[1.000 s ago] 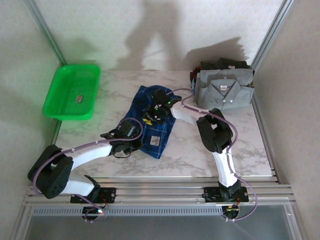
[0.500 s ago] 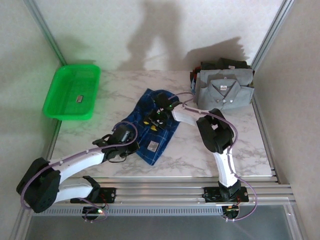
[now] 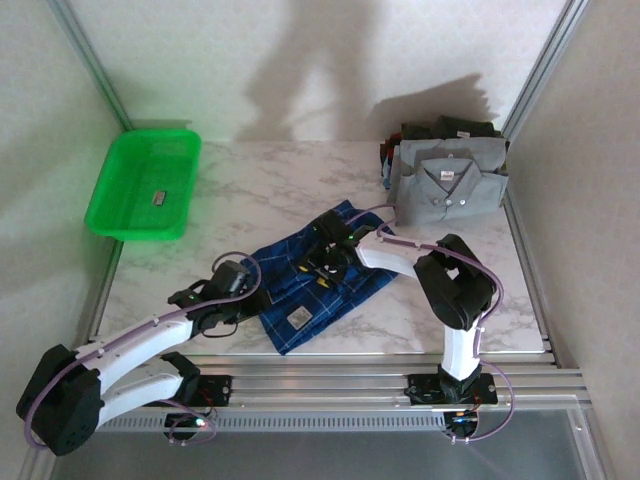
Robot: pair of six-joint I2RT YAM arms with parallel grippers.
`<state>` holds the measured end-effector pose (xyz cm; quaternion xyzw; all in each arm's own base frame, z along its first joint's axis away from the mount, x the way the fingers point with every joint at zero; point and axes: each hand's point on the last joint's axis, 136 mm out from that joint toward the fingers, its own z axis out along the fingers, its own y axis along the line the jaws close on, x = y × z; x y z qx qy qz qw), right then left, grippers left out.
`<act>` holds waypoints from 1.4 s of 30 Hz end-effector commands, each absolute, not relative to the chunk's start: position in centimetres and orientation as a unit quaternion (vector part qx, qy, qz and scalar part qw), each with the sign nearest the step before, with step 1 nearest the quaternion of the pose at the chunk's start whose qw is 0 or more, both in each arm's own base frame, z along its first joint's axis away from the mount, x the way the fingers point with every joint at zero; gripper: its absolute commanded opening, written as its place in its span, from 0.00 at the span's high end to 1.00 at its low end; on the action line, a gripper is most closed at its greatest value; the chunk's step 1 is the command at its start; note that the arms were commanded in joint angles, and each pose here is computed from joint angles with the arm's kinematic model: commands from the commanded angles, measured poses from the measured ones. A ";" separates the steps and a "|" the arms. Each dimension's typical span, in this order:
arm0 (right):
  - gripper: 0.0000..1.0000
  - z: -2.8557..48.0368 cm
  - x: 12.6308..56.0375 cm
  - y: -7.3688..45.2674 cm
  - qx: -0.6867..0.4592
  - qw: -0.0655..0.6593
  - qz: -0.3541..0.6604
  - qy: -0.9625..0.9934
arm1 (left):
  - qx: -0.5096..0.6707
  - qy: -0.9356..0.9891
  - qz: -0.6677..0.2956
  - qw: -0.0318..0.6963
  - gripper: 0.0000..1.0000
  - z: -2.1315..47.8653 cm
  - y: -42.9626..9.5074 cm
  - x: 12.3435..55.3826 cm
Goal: Fold and stack the long sleeve shirts
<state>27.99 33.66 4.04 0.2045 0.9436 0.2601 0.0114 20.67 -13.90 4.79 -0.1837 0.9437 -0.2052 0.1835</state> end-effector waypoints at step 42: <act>0.89 3.7 29.7 32.2 -0.040 0.028 0.150 0.988 | -0.381 0.853 -0.325 0.148 0.41 2.7 -15.8 22.5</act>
